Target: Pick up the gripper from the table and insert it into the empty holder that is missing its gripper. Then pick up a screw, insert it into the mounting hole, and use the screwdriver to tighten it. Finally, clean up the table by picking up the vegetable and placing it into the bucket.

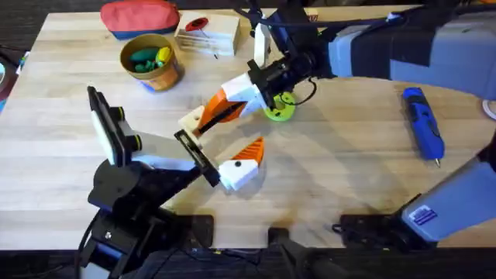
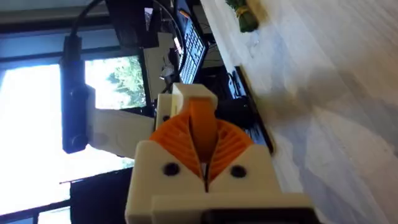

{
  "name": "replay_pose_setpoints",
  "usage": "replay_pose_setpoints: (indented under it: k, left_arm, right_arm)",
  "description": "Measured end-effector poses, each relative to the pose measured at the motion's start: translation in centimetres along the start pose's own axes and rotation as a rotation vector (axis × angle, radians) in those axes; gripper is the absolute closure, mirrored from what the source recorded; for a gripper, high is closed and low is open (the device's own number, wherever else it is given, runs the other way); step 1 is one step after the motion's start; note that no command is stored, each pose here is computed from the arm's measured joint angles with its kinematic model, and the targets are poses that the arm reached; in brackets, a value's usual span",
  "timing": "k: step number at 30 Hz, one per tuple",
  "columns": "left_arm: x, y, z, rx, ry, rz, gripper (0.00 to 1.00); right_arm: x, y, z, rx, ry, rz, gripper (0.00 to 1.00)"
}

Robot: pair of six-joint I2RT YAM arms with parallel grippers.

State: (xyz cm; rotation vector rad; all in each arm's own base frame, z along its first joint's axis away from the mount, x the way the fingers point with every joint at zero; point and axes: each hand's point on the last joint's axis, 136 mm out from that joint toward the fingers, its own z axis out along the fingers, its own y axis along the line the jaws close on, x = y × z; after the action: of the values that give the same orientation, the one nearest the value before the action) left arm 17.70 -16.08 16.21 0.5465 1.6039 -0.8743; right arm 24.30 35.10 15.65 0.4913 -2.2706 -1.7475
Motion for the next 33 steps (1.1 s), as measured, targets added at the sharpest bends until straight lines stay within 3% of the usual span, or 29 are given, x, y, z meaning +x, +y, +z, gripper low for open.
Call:
replay_pose_setpoints:
  k: [8, 18, 29, 33]
  left_arm:
    - [0.0, 0.0, 0.0, -0.001, 0.000, -0.001, 0.013]
    - [0.0, 0.1, 0.0, -0.004, -0.002, 0.002, 0.013]
    - [0.3, -1.5, 0.0, 0.080, 0.016, 0.016, 0.014]
    - [0.3, -1.6, 0.0, 0.087, 0.018, 0.017, 0.014]
  right_arm:
    - [0.1, 0.1, 0.0, -0.004, 0.003, -0.023, 0.990]
    - [0.1, 0.3, -0.2, -0.020, 0.007, -0.044, 0.841]
    - [0.7, 0.9, 0.3, -0.048, 0.036, -0.063, 0.545]
    - [0.8, 0.9, 0.3, -0.051, 0.039, -0.063, 0.390]
